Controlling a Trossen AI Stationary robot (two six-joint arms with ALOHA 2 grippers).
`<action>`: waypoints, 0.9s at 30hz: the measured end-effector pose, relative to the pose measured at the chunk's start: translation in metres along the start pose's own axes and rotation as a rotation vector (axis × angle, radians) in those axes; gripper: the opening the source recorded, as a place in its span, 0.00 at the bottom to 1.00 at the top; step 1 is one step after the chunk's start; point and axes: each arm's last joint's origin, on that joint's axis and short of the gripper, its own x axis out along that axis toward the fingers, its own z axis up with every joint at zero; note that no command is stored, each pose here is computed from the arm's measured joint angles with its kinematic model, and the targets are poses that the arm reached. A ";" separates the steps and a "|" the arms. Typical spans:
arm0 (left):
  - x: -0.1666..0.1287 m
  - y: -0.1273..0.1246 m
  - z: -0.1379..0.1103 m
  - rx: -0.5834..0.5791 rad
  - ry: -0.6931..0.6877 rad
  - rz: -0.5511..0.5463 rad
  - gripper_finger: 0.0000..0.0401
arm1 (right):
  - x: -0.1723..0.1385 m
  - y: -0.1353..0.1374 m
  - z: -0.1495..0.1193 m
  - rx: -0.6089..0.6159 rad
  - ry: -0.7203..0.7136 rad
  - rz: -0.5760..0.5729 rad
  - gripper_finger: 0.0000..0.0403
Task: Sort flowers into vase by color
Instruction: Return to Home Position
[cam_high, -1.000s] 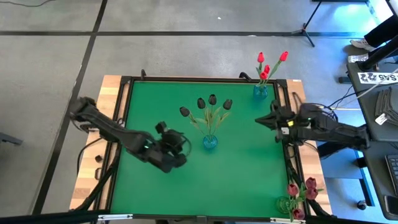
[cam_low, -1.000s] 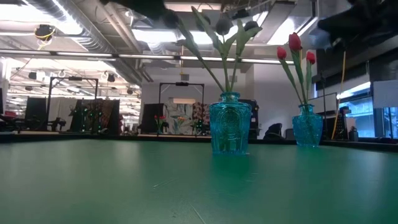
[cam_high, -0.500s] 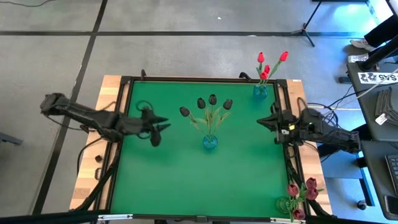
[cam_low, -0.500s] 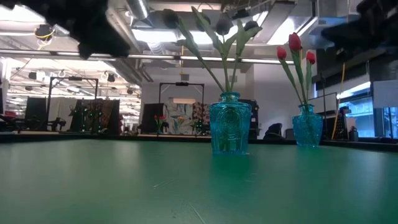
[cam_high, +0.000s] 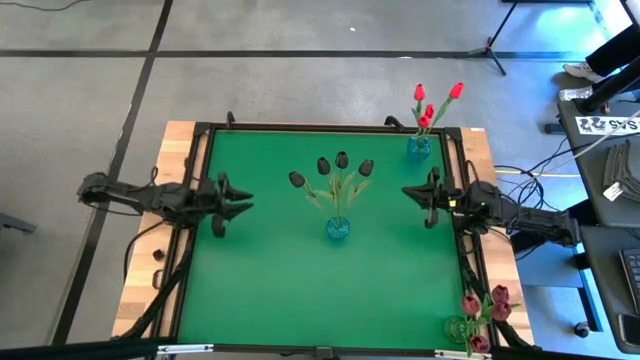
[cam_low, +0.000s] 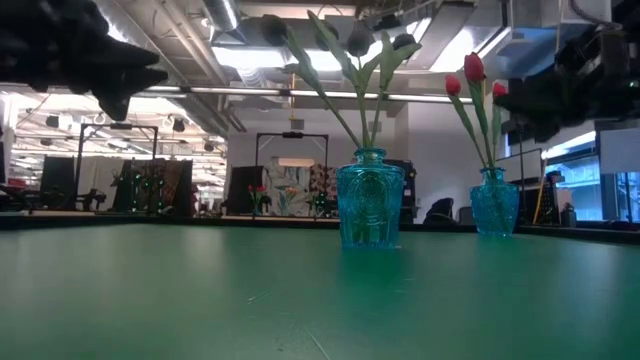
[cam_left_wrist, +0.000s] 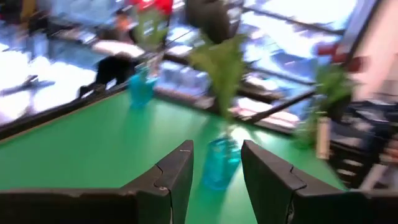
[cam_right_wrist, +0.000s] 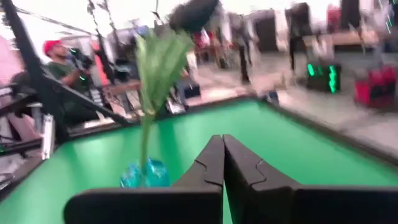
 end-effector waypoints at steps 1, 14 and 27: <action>-0.001 0.000 -0.003 0.010 -0.017 -0.038 0.33 | 0.000 -0.001 -0.002 0.020 0.022 -0.019 0.00; 0.000 0.012 -0.008 0.101 -0.065 -0.175 0.27 | 0.001 -0.003 -0.005 -0.081 0.040 -0.073 0.06; 0.001 0.018 -0.017 0.060 0.014 -0.056 0.01 | 0.001 -0.003 -0.006 -0.083 0.045 -0.072 0.06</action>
